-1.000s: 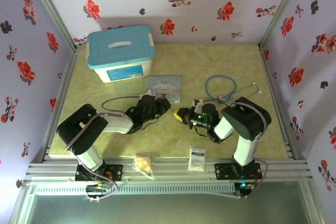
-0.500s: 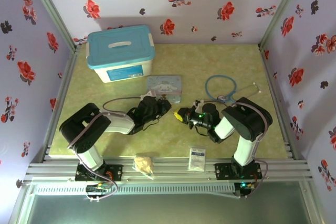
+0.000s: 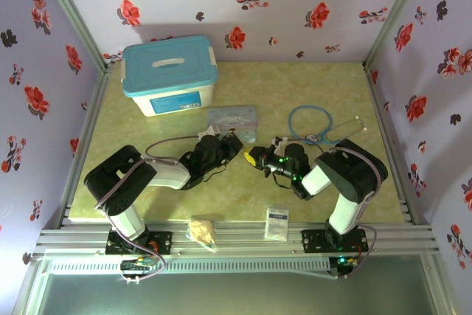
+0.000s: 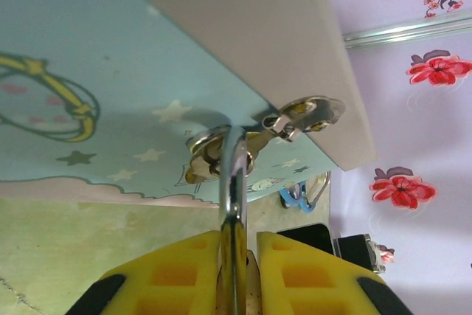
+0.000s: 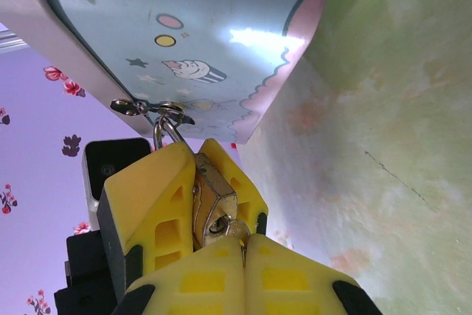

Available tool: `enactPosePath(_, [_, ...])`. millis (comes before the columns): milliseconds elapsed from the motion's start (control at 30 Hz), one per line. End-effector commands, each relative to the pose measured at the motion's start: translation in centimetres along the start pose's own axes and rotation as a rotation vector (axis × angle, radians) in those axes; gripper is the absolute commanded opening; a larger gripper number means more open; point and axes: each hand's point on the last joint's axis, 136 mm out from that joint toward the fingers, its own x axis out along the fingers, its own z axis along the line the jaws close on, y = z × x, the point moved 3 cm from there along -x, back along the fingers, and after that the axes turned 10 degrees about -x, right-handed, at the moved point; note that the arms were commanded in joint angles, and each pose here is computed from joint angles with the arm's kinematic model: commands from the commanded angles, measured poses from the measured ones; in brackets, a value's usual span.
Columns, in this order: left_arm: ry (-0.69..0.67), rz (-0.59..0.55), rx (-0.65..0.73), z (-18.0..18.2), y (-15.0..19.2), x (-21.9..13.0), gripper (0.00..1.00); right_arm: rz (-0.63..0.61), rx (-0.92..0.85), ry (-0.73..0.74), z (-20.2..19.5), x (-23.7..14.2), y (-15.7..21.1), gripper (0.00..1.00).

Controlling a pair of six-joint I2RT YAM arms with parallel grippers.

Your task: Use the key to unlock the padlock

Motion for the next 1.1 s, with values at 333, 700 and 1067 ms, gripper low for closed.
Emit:
enactPosePath(333, [0.048,0.137,0.006,-0.8,4.6,-0.3,0.00,-0.137,-0.214,-0.062,5.6,0.2,-2.1,0.00])
enactPosePath(700, [0.111,0.154,-0.051,-1.9,5.2,0.0,0.00,-0.130,-0.171,-0.066,7.0,0.0,-2.3,0.00])
enactPosePath(1067, [0.131,0.162,-0.086,-2.1,5.2,0.2,0.00,-0.081,-0.169,-0.081,7.4,1.6,-1.8,0.02])
